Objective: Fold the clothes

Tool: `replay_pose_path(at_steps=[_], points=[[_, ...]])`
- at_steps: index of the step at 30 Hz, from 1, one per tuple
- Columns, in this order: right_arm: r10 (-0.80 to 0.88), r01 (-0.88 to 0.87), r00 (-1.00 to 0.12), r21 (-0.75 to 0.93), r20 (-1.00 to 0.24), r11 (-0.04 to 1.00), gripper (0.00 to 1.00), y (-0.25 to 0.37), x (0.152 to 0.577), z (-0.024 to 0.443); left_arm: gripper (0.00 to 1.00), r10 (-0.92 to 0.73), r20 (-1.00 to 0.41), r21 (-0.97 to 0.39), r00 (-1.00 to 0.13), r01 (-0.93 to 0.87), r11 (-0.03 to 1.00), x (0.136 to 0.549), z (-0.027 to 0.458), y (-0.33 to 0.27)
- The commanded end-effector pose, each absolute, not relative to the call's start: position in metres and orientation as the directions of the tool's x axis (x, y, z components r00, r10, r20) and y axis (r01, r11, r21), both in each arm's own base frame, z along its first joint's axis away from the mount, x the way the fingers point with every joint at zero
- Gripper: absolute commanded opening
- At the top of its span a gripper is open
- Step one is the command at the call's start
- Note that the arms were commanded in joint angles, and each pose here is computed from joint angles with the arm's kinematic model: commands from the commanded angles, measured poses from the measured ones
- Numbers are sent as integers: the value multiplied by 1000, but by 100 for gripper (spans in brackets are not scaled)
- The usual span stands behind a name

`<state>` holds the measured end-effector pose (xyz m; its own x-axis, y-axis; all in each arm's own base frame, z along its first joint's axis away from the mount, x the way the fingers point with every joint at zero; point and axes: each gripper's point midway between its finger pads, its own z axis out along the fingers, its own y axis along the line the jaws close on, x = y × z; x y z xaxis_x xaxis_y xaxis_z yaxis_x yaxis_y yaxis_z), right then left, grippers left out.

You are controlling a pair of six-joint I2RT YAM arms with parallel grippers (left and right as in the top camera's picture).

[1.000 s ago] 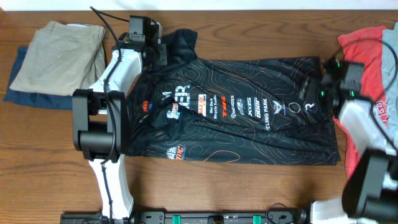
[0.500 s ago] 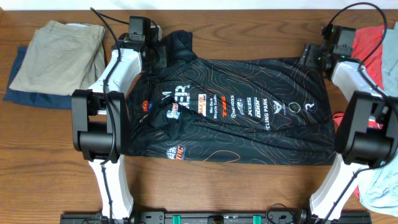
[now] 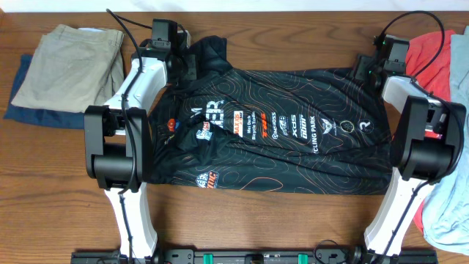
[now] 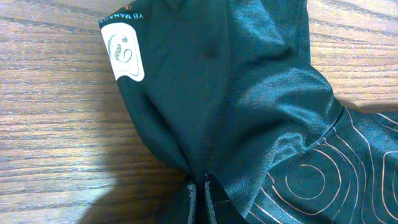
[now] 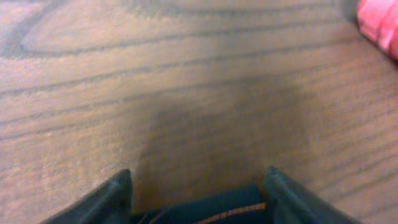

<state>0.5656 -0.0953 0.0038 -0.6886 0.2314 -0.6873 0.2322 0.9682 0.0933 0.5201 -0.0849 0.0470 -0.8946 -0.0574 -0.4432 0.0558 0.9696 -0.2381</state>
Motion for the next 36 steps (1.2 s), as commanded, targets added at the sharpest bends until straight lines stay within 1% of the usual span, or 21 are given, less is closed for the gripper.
replay_pose_path(at_steps=[1, 3, 4, 8, 11, 16, 20, 25, 28, 32, 36], points=[[245, 236, -727, 102, -641, 966, 27, -85, 559, -21, 6, -72, -441, -247, -895, 44, 968, 519, 50, -83], [246, 237, -734, 101, -633, 966, 8, -85, 557, -23, 6, -72, -441, -247, -895, 44, 968, 519, 50, -83], [247, 238, -740, 99, -626, 966, 1, -85, 555, -25, 6, -71, -439, -247, -896, 44, 968, 519, 49, -82], [255, 247, -766, 96, -590, 964, 1, -85, 546, -30, 6, -71, -431, -246, -899, 42, 968, 517, 48, -82], [290, 289, -770, 94, -569, 953, 1, -92, 538, -22, 6, -72, -428, -246, -901, 40, 968, 515, 51, -82], [302, 305, -767, 92, -566, 948, 1, -98, 526, 22, 6, -81, -435, -247, -897, 32, 969, 508, 74, -76], [308, 314, -778, 87, -547, 946, 1, -97, 505, 64, 6, -87, -440, -247, -894, 27, 969, 495, 103, -71], [332, 375, -819, 2, -468, 927, 1, -107, 454, 99, 6, -92, -393, -243, -915, 7, 970, 469, 123, -66], [355, 408, -854, -67, -379, 910, 1, -116, 411, 112, 7, -98, -326, -239, -940, -18, 971, 448, 124, -61], [394, 431, -883, -109, -254, 896, 1, -122, 367, 114, 7, -106, -213, -228, -971, -56, 972, 419, 118, -55], [427, 445, -893, -131, -143, 886, 1, -126, 337, 107, 6, -121, -130, -218, -984, -90, 972, 400, 114, -48]])
